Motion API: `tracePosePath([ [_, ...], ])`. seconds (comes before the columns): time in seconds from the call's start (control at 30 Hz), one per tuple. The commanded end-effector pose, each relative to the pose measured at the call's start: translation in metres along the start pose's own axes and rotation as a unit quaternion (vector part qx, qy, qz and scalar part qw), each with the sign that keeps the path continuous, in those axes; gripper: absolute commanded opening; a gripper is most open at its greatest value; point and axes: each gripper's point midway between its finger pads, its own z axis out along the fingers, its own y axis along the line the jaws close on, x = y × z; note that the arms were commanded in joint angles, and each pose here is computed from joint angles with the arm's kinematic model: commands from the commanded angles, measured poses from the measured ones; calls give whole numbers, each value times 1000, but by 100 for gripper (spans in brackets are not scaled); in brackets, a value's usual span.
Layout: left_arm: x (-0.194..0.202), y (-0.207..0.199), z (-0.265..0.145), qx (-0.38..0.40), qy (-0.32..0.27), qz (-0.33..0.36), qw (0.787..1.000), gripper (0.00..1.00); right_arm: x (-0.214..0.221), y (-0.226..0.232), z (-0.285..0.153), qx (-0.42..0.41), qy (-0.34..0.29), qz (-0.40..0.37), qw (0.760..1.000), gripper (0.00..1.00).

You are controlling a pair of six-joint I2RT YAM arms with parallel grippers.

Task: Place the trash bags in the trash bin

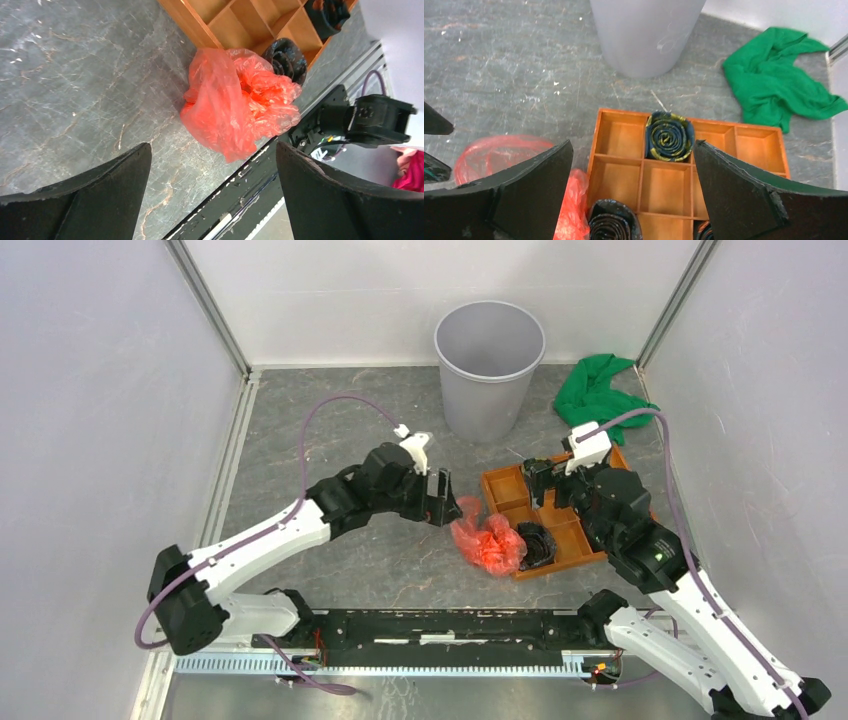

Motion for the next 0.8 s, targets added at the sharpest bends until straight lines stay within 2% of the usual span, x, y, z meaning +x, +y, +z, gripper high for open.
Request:
tracePosePath([
  [0.0, -2, -16, 20, 0, -15, 5, 1000, 100, 9, 11, 1, -24, 1, 20, 999, 98],
  [0.13, 6, -26, 37, 17, -2, -3, 1000, 100, 21, 14, 4, -29, 10, 20, 999, 98],
  [0.23, 7, -16, 54, -12, -2, -6, 1000, 94, 30, 19, 7, -40, 24, 18, 999, 98],
  [0.27, 7, -10, 60, -28, -2, -7, 1000, 86, 34, 21, 8, -44, 30, 16, 998, 98],
  [0.3, 8, -5, 65, -44, 0, -7, 999, 75, 37, 23, 9, -49, 37, 14, 998, 98],
  [0.4, 1, 15, 65, -94, -21, -5, 995, 34, 47, 30, 12, -65, 54, 8, 996, 98],
  [0.43, -6, 18, 60, -103, -35, -3, 994, 23, 51, 32, 13, -71, 59, 6, 996, 98],
  [0.53, -45, 21, 31, -116, -88, 8, 989, 6, 56, 45, 17, -101, 65, 6, 993, 98],
  [0.57, -62, 24, 18, -126, -110, 13, 986, 3, 57, 50, 19, -113, 66, 8, 991, 98],
  [0.67, -118, 25, -32, -137, -190, 19, 972, 2, 60, 65, 26, -145, 71, 20, 987, 98],
  [0.77, -157, -6, -84, -60, -281, 42, 957, 2, 59, 79, 31, -173, 70, 34, 982, 98],
])
